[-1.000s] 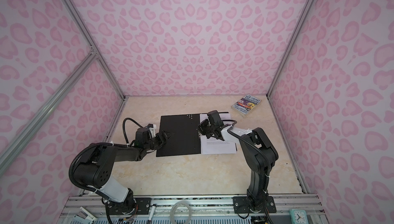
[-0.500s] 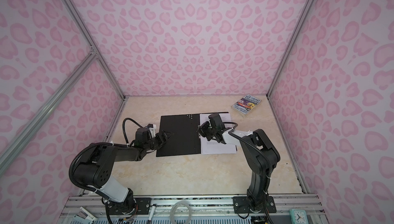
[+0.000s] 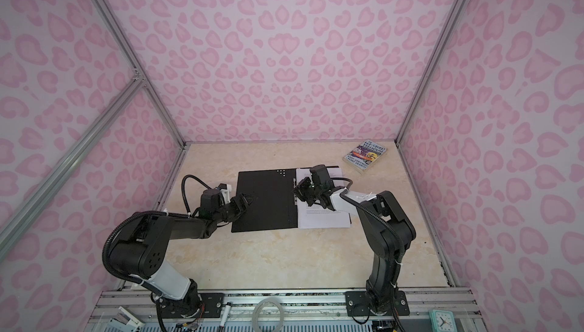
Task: Put the files into the folder
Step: 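Raise the right gripper off the clip toward the folder's far edge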
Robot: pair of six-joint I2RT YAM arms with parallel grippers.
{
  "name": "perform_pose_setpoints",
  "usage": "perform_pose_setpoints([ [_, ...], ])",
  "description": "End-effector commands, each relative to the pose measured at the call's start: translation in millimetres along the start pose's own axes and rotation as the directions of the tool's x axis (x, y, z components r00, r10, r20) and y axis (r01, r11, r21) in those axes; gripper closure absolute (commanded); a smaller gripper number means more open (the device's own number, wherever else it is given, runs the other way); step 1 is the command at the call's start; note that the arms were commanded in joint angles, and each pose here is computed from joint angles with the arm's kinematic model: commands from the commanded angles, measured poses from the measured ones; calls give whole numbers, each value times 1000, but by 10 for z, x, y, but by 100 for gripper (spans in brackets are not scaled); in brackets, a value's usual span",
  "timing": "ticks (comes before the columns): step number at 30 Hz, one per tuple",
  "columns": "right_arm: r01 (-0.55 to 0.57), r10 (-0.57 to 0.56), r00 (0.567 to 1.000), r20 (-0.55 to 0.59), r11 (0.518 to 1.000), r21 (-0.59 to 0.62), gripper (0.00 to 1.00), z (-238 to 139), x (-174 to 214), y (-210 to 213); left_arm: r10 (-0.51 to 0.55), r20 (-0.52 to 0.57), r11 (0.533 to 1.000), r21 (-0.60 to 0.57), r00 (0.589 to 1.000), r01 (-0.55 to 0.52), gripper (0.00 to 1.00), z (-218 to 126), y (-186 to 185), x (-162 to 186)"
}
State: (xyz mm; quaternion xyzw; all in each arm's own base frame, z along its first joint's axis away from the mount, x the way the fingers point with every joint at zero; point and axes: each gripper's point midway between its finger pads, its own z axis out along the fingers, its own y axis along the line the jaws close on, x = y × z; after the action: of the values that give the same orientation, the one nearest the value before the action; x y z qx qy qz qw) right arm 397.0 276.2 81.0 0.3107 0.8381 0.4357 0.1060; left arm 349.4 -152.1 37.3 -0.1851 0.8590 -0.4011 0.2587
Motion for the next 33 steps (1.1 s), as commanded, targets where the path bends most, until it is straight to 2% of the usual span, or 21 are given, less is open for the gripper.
perform_pose_setpoints([
  [1, 3, -3, 1000, -10, 1000, 18, 84, 20, 3, -44, -175, -129, 956, -260, 976, 137, 11, -97, 632, 493],
  [4, 84, -84, 996, 8, 996, 20, 73, -39, -42, 96, -176, -131, 956, -258, 976, 138, 11, -93, 631, 490],
  [6, 180, -182, 983, 39, 982, 48, 60, -88, -179, 176, -177, -132, 957, -255, 975, 139, 11, -90, 627, 492],
  [8, 272, -274, 962, 5, 958, 88, 52, -35, -302, 197, -178, -134, 958, -251, 975, 140, 11, -89, 616, 492],
  [9, 300, -298, 954, -37, 948, 109, 52, 11, -325, 174, -178, -133, 958, -251, 975, 141, 11, -91, 613, 491],
  [13, 432, -426, 902, -73, 889, 153, 48, 155, -515, 209, -174, -129, 959, -249, 976, 137, 11, -102, 607, 480],
  [16, 537, -521, 844, -130, 820, 197, 48, 298, -675, 242, -172, -129, 959, -249, 977, 136, 12, -103, 604, 473],
  [21, 653, -611, 757, -233, 722, 230, 48, 524, -753, 200, -168, -119, 959, -251, 978, 134, 11, -124, 615, 453],
  [25, 674, -625, 739, -254, 699, 239, 49, 587, -807, 156, -167, -115, 958, -254, 979, 134, 11, -129, 624, 443],
  [33, 681, -616, 726, -307, 706, 193, 51, 702, -698, 65, -175, -119, 956, -257, 977, 140, 12, -115, 643, 454],
])
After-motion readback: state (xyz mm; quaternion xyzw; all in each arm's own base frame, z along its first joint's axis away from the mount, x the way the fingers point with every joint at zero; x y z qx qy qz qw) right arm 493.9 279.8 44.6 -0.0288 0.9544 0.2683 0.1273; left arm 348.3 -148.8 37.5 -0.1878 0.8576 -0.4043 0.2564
